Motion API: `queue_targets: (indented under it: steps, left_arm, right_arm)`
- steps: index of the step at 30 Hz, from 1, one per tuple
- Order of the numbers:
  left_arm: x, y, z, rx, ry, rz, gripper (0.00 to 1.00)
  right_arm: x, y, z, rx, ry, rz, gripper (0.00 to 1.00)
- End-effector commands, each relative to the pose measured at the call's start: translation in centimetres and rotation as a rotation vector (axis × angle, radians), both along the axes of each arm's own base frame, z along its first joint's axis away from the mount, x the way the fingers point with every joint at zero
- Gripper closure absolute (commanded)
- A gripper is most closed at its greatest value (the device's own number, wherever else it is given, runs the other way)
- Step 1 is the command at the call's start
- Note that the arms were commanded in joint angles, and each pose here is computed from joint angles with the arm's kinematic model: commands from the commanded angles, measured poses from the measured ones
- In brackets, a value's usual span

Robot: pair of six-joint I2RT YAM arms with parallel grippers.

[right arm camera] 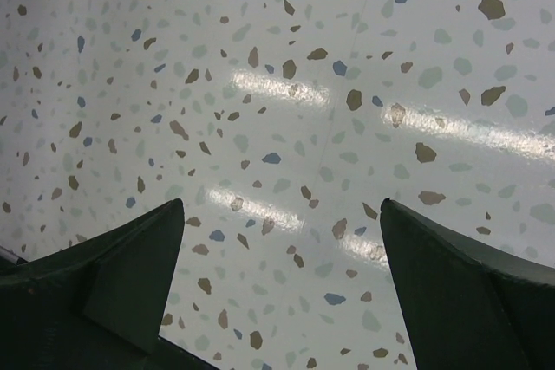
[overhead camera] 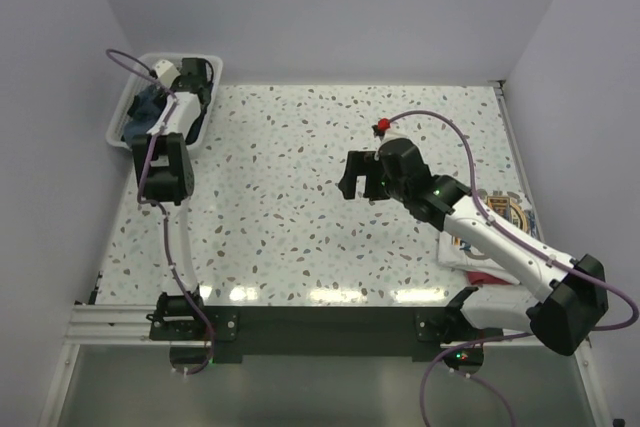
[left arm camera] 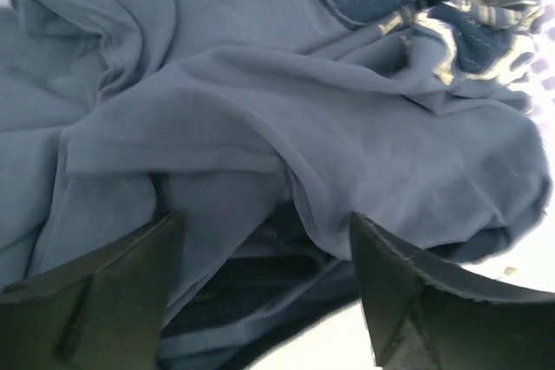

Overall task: Fold and stack the tank tops
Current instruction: Grab the tank top from the pile

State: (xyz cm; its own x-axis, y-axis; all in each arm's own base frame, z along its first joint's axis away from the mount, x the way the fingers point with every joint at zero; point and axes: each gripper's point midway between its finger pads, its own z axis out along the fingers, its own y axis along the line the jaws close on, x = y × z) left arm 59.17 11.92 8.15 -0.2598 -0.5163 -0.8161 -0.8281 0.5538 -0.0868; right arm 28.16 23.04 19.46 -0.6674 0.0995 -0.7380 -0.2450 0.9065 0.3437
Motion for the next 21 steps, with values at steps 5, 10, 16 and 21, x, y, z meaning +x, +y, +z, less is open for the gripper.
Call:
queue_targets:
  steps: [5, 10, 16, 21]
  left_arm:
    - [3.0, 0.8, 0.9, -0.053, -0.166, 0.048, 0.35]
    - [4.3, 0.5, 0.7, -0.062, -0.207, 0.020, 0.72]
    - [5.8, -0.4, 6.8, -0.039, -0.332, -0.066, 1.00]
    - [5.1, -1.1, 17.4, 0.032, -0.492, -0.115, 1.00]
  right_arm:
    - [0.0, 0.3, -0.2, 0.019, -0.011, 0.022, 0.01]
    - [-0.1, 0.4, -0.8, 0.015, -0.001, 0.026, 0.01]
    - [0.1, 0.5, -0.5, 0.016, -0.009, 0.026, 0.01]
    - [0.3, 0.8, -0.2, 0.020, -0.013, 0.031, 0.01]
